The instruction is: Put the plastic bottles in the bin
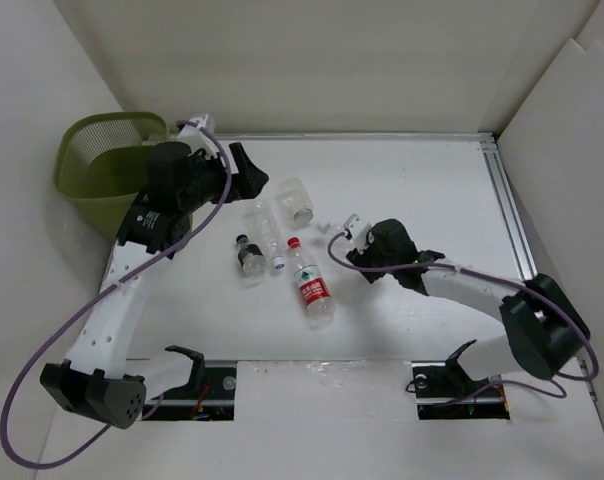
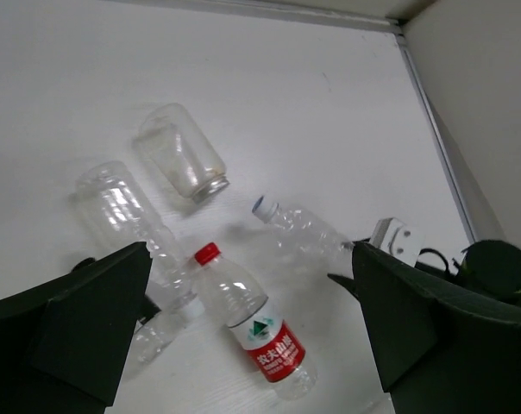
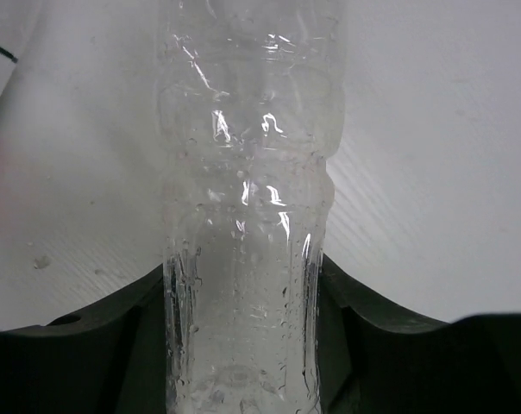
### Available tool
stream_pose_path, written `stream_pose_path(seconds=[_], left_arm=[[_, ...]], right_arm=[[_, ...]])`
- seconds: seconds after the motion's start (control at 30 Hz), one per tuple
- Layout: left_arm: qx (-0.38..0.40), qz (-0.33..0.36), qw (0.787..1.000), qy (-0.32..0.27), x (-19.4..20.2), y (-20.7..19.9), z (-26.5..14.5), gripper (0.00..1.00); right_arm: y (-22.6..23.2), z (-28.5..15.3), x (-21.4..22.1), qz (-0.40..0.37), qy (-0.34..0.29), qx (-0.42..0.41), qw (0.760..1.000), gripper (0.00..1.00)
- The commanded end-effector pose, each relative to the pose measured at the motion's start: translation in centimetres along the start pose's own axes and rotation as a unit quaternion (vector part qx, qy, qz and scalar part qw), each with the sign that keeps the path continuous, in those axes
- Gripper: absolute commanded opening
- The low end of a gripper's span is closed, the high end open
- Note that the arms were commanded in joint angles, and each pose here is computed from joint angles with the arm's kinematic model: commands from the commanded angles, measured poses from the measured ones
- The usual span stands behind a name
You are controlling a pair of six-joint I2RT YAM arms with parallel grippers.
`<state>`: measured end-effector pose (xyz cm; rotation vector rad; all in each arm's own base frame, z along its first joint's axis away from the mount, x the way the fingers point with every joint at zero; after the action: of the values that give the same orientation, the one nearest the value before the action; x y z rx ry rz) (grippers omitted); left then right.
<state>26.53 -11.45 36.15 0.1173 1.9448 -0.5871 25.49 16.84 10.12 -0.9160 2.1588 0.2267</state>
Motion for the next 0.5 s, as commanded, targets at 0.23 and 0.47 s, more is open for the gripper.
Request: stream_pose_path(seconds=[0.23,0.47], left_arm=[[0.162,0.028,0.985,-0.054,-4.6,-14.5,2.9,1.0],[0.263,-0.025,0.962,-0.069,-4.8,-19.0,4.4,1.0]], right_arm=[[-7.6,-16.6,-11.5,0.0,-0.169,0.164,0.972,0.0],[-5.8,-20.8,-15.2,-0.027,-0.318,0.078,0.944,0.0]])
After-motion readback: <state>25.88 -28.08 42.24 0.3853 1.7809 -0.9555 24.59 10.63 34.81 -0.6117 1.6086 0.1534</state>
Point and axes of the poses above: each gripper's point midway between its finger pads, its own z axis out along the fingers, its own y axis along the line the jaws close on, x = y × z, the point moved 7 cm from there along -z, back along the fingers, and after that the axes turned 7 degrees about z, right-handed, at the moved point
